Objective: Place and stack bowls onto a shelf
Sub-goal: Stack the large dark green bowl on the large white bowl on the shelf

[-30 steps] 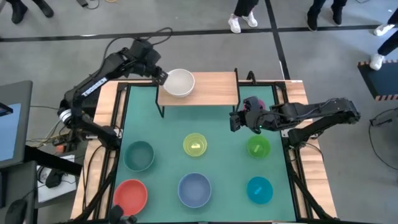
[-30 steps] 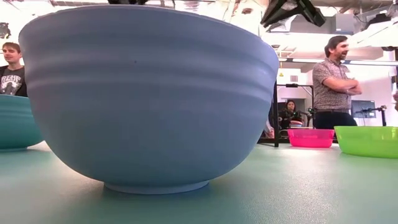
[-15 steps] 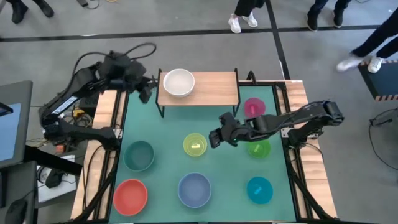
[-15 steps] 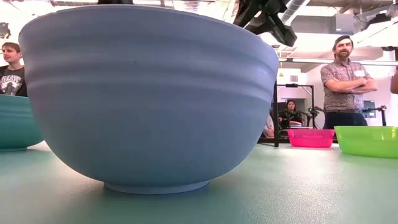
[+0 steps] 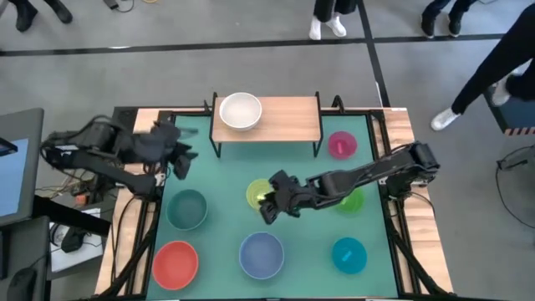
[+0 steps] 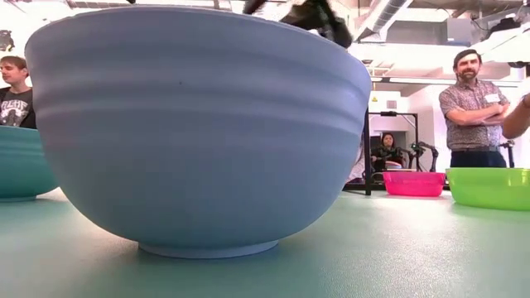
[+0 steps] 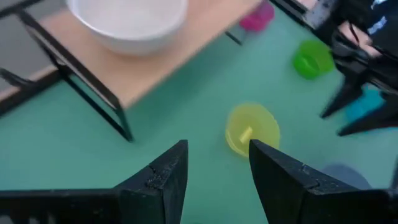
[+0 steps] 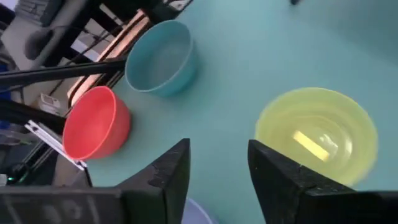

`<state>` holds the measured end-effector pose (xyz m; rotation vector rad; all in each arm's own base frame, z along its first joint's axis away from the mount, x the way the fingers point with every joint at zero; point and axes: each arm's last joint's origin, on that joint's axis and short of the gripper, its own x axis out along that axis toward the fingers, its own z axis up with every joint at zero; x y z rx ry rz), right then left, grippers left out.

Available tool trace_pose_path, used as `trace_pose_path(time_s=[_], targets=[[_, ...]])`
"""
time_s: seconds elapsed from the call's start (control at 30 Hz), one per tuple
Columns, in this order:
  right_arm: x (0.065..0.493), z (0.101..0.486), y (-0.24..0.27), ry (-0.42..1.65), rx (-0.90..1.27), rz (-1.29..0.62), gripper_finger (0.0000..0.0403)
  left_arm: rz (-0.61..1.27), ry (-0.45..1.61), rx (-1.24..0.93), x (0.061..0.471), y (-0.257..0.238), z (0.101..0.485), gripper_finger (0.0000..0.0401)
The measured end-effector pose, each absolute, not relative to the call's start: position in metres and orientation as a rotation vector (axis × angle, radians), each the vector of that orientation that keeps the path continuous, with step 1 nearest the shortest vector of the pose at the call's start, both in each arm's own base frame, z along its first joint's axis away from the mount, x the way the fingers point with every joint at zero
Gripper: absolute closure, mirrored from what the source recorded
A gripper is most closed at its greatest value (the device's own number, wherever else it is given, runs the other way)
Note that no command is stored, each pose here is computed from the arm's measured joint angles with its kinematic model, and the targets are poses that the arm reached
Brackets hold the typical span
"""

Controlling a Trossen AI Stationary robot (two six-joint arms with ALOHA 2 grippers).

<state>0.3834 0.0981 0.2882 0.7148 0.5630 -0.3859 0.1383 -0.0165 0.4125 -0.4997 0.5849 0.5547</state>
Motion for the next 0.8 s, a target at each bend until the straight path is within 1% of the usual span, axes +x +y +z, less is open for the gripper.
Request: trace_pose_path(time_s=[0.13,0.3,0.43,0.53,0.8], targets=[[0.411,0.279,0.103,0.569,0.699,-0.368,0.0201,0.531,0.657,-0.506,0.140,-0.036,0.403,0.0247],[0.434,0.278,0.108,0.555,0.727,-0.369,0.0200,0.520,0.673,-0.485,0.138,-0.051,0.398,0.0247],[0.440,0.282,0.109,0.518,0.802,-0.390,0.0200,0.510,0.677,-0.413,0.137,-0.056,0.397,0.0247],[0.442,0.284,0.104,0.482,0.866,-0.418,0.0200,0.520,0.678,-0.399,0.133,-0.054,0.397,0.0247],[0.451,0.285,0.072,0.417,0.896,-0.481,0.0206,0.551,0.768,-0.372,0.108,-0.042,0.395,0.0247]])
